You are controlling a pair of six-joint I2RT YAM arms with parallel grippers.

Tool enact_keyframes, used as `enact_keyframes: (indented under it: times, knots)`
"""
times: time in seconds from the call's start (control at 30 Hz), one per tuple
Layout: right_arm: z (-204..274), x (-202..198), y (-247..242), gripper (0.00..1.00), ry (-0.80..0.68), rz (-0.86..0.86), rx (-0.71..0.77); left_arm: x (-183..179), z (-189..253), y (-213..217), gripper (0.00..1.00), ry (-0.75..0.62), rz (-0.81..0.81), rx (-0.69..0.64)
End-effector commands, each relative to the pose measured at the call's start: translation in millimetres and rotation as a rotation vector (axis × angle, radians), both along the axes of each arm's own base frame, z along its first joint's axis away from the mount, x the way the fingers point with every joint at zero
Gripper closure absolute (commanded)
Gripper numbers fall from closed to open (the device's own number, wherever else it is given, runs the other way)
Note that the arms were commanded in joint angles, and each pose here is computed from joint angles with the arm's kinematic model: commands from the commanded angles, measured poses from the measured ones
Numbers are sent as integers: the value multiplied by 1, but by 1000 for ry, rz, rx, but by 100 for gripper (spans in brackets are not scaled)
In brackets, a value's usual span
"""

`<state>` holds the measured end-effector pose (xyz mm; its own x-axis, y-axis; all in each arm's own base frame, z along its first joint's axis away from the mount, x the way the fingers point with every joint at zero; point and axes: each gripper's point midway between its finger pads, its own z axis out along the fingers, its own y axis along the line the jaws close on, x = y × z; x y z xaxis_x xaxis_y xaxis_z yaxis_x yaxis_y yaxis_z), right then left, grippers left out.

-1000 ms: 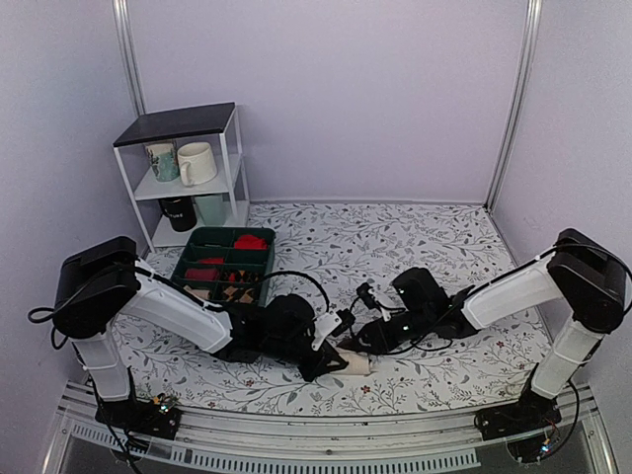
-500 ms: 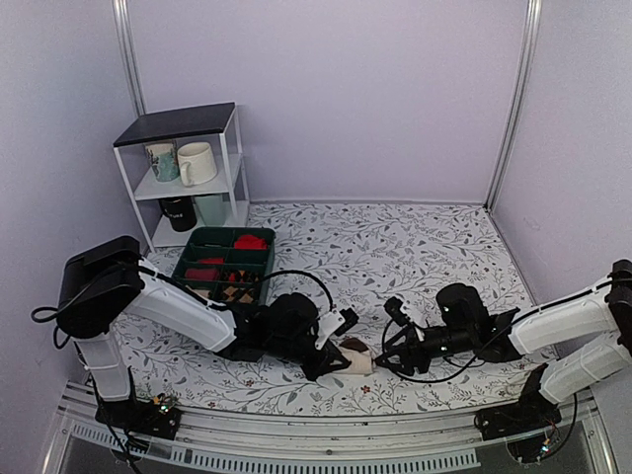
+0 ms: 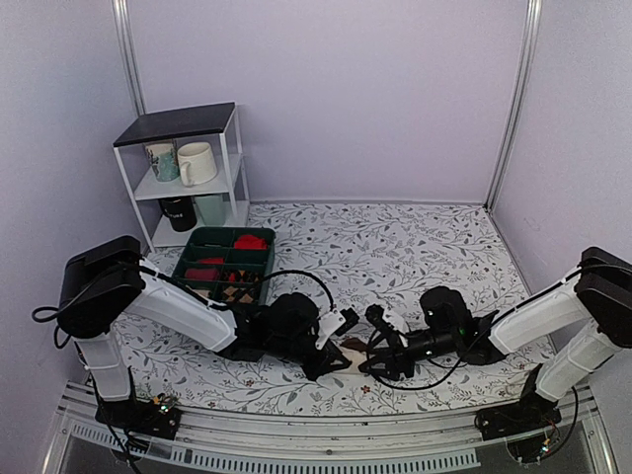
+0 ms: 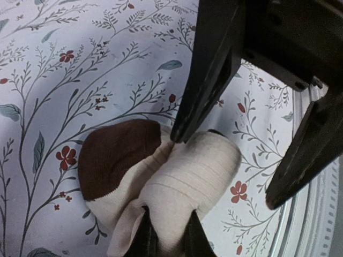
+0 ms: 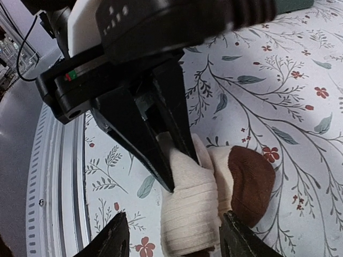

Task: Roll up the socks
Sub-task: Roll the sock at the center of the board.

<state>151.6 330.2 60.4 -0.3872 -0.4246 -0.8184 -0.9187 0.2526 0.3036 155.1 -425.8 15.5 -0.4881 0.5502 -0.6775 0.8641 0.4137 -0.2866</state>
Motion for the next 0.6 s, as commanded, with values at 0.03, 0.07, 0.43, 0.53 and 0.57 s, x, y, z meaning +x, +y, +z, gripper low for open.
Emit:
enact_keyframes:
  times: [0.03,0.07,0.43,0.53,0.57]
  knots:
    - [-3,2,13,42,-30,5,6,-48,-114,116,100,194,-4,519]
    - [-5,3,12,42,-30,-4,-3,-48,-113,116,100,193,-5,519]
    - [-35,1,10,57,32,-25,-89,-48,-114,115,100,191,-11,516]
    - [-43,0,9,80,81,-38,-125,-43,-111,113,100,170,-3,502]
    - [-46,-1,8,84,98,-44,-142,-40,-108,112,100,153,5,494]
